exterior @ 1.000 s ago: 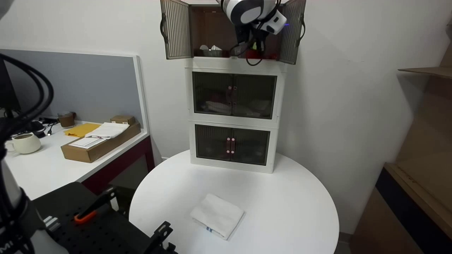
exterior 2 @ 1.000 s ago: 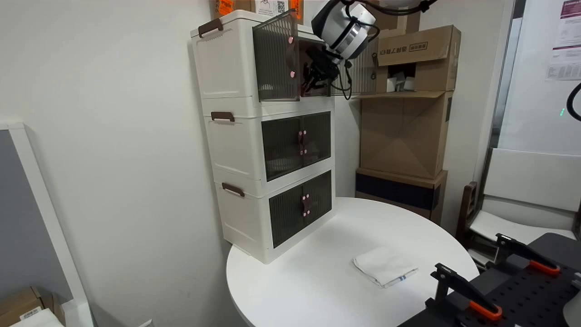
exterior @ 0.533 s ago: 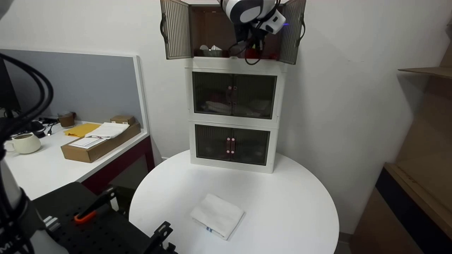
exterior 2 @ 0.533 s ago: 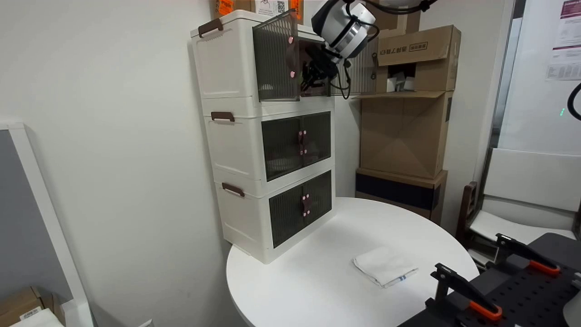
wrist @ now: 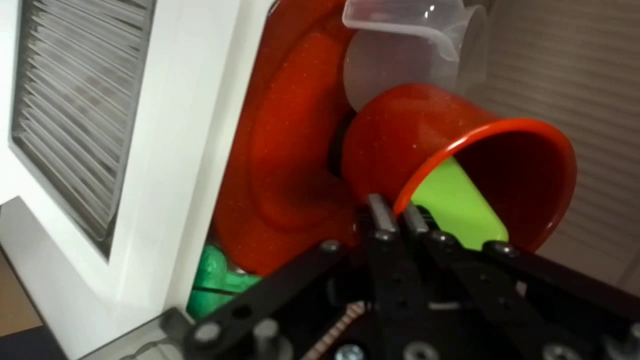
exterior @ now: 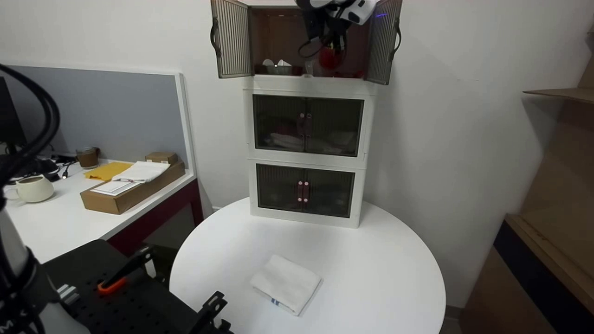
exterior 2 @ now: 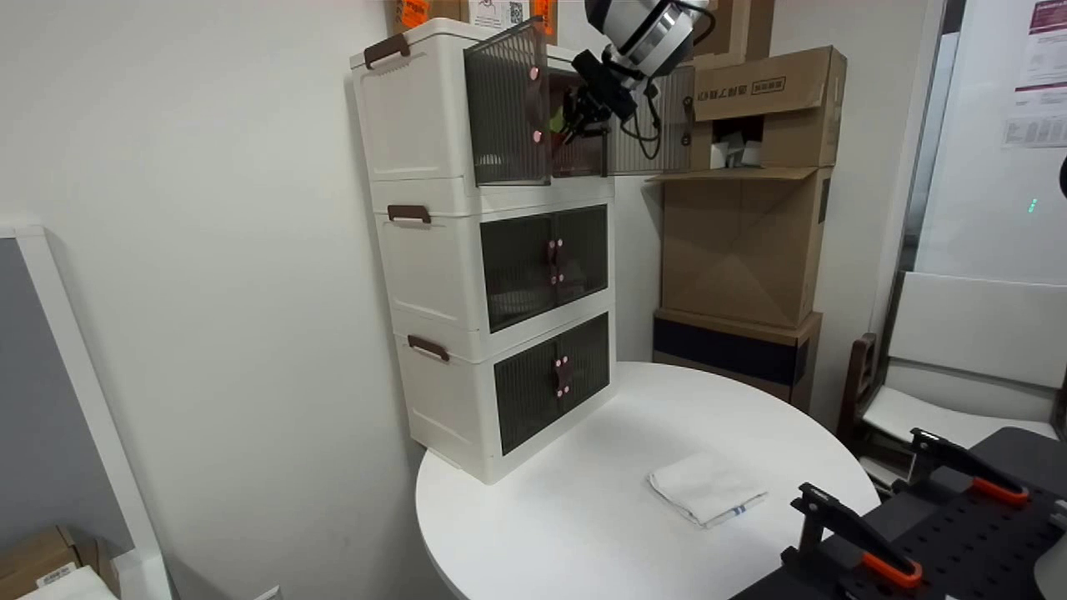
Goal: Remove the red cup from the top cabinet
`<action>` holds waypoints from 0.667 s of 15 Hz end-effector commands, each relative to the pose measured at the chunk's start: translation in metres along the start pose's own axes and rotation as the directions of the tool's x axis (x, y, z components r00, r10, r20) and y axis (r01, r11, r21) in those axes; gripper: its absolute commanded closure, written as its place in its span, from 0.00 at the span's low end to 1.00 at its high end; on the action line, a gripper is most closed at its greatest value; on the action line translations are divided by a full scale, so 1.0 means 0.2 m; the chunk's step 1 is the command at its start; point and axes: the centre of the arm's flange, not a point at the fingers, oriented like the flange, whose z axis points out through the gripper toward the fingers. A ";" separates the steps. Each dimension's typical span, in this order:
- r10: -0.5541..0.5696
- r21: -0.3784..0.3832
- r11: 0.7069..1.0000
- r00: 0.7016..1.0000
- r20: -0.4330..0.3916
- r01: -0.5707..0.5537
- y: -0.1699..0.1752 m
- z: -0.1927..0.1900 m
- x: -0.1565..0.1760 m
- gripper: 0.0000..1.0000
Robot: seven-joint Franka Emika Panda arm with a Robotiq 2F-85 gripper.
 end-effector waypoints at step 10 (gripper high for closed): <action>-0.009 -0.086 0.996 1.000 0.010 0.010 0.30 -0.50 -0.14 0.98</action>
